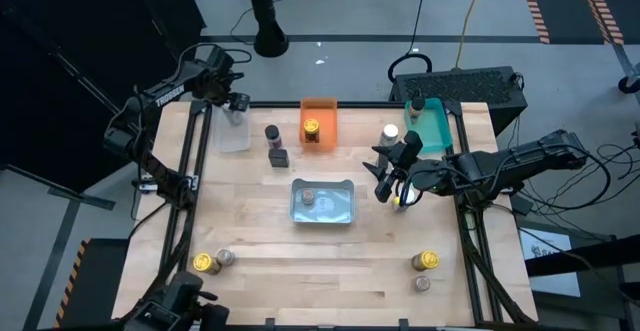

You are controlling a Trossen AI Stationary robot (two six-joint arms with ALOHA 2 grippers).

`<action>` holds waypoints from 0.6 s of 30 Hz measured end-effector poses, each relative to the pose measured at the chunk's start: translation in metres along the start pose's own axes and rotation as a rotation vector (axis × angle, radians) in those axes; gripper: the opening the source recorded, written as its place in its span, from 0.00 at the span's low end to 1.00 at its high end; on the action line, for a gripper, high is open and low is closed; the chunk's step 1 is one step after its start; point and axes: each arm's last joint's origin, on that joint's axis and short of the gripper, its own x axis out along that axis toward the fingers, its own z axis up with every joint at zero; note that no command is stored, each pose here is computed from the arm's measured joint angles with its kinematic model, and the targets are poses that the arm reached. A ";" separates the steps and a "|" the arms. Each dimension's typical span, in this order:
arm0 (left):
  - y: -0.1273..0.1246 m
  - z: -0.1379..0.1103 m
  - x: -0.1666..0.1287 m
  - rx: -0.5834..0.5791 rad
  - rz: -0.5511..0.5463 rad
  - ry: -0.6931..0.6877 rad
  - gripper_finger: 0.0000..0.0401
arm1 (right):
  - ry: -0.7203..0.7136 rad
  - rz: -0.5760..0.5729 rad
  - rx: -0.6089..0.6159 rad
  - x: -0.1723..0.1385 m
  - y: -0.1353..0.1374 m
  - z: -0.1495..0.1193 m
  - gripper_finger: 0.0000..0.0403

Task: Sort spices by type
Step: Put the bottom white seasoning bottle into the transparent bin

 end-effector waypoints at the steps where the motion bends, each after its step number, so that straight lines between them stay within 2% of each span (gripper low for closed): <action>1: 0.000 0.000 0.000 0.000 0.000 -0.003 0.60 | 0.000 0.000 0.000 0.000 0.000 0.000 0.52; 18: 0.001 0.001 0.000 0.023 0.035 -0.011 0.58 | 0.000 0.000 -0.001 0.000 0.000 0.000 0.52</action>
